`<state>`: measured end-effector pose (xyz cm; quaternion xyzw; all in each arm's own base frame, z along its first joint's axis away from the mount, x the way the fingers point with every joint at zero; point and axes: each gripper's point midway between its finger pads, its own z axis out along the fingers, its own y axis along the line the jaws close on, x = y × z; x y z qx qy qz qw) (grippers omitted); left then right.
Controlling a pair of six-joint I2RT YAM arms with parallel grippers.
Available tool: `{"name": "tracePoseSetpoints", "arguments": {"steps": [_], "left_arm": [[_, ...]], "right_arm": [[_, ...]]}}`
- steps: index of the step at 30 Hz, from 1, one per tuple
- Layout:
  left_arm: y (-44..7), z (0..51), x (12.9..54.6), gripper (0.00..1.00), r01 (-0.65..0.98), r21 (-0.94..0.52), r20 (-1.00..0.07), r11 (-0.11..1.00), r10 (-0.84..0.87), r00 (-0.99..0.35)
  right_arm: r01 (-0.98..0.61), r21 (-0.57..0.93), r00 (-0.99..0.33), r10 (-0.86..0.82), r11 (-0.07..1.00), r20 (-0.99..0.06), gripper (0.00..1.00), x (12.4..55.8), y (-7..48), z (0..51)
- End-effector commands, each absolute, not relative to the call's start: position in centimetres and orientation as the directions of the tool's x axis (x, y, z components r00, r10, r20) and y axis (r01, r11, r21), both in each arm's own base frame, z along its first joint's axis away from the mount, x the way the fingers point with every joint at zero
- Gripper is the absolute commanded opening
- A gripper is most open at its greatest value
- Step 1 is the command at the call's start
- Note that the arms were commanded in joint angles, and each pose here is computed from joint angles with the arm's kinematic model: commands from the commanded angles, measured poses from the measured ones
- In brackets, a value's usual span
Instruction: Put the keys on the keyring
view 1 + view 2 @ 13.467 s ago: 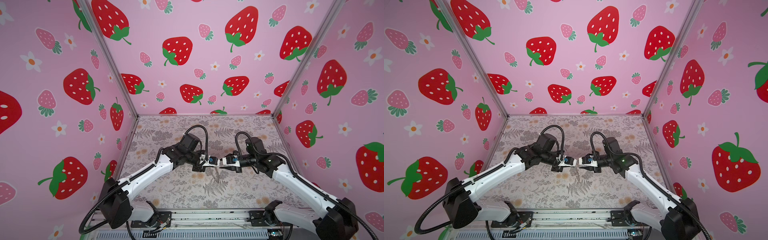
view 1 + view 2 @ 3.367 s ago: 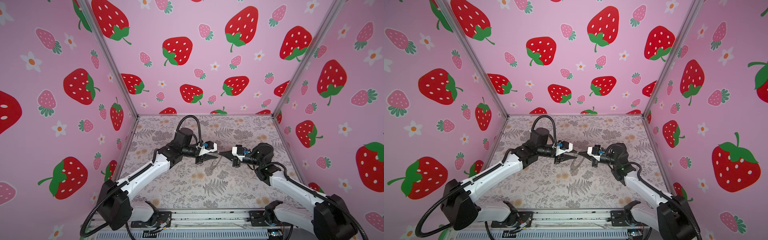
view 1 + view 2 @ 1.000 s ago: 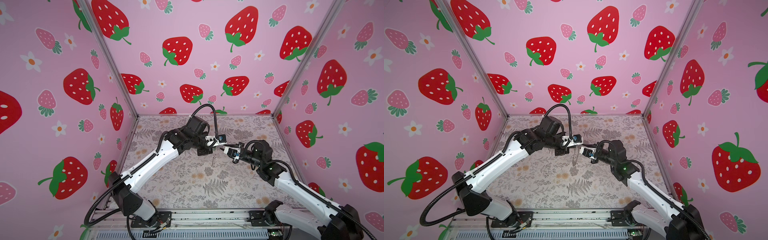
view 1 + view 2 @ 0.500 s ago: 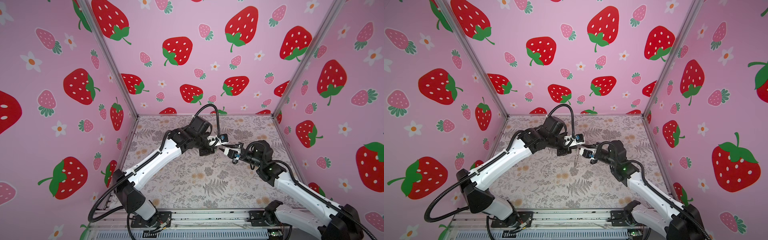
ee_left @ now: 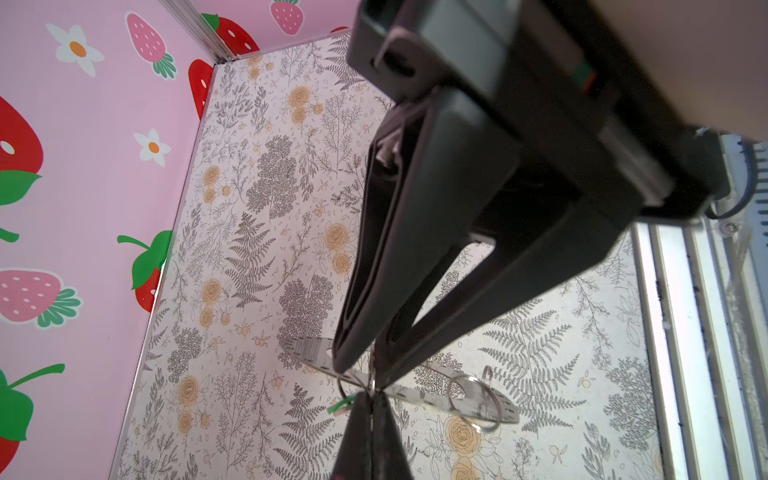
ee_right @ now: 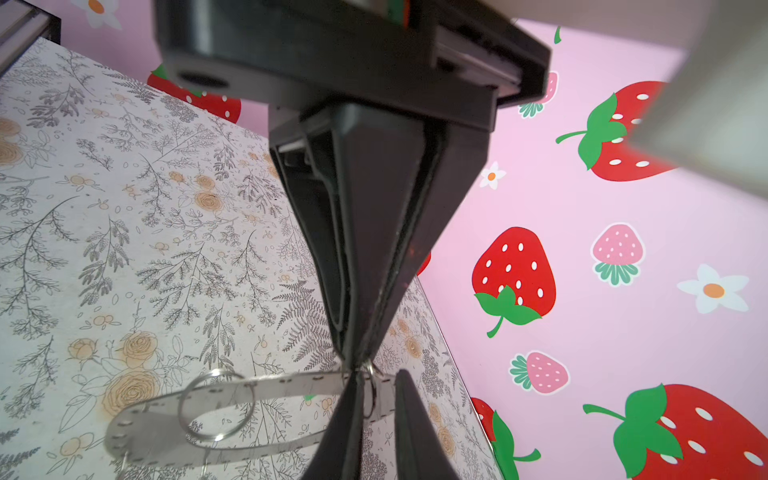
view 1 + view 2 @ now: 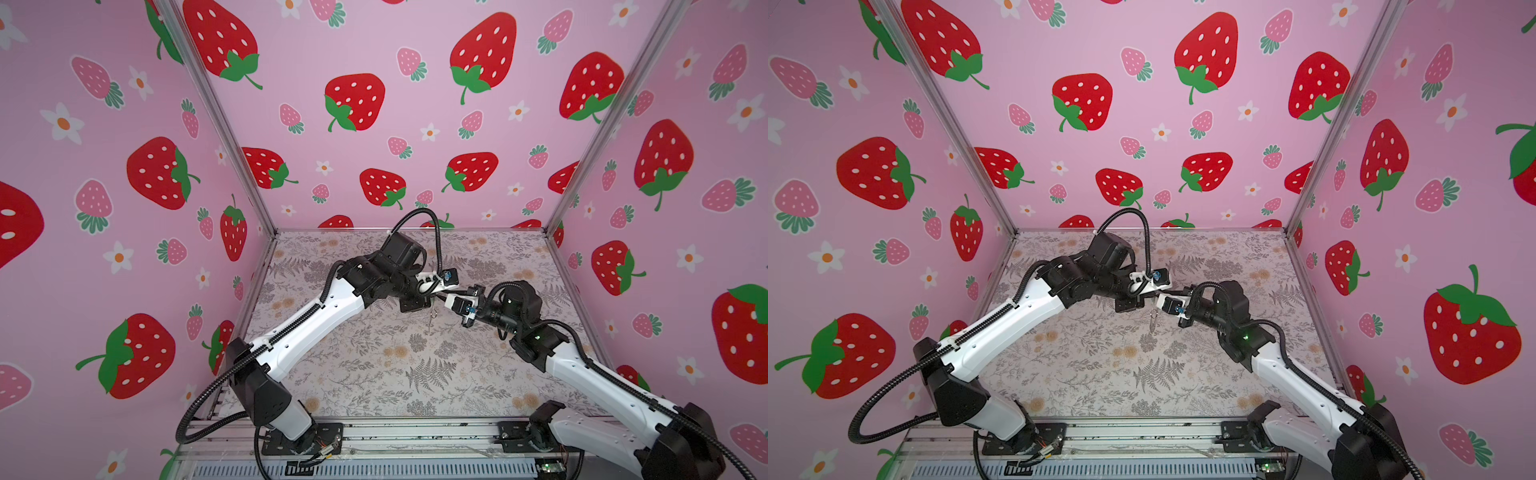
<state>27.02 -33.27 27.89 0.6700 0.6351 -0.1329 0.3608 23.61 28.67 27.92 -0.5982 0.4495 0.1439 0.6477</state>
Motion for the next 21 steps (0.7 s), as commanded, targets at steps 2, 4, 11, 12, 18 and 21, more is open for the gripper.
{"name": "tracePoseSetpoints", "arguments": {"steps": [2,4,11,12,18,21], "left_arm": [[-33.87,29.84,26.47,0.0,0.941,0.334,-0.655,0.05,0.73,0.193],[-33.92,29.82,26.42,0.0,0.942,0.332,-0.656,0.049,0.729,0.194],[-33.99,29.7,26.25,0.0,0.941,0.336,-0.651,0.039,0.732,0.202],[-34.02,29.74,26.18,0.0,0.941,0.337,-0.651,0.037,0.731,0.204],[-33.91,29.38,26.12,0.0,0.938,0.344,-0.639,0.032,0.74,0.209],[-33.86,29.55,26.35,0.03,0.935,0.352,-0.641,0.044,0.74,0.206]], "right_arm": [[-0.723,-0.643,0.556,-0.342,0.251,-0.758,0.15,23.58,28.8,28.14],[-0.725,-0.64,0.55,-0.347,0.252,-0.76,0.14,23.7,28.81,27.98],[-0.729,-0.638,0.549,-0.344,0.248,-0.762,0.07,23.62,28.87,28.0],[-0.731,-0.637,0.549,-0.343,0.245,-0.762,0.05,23.57,28.88,27.94],[-0.735,-0.634,0.547,-0.343,0.24,-0.764,0.0,23.48,28.93,27.78],[-0.742,-0.628,0.542,-0.341,0.235,-0.768,0.0,23.35,28.94,27.5]]}}
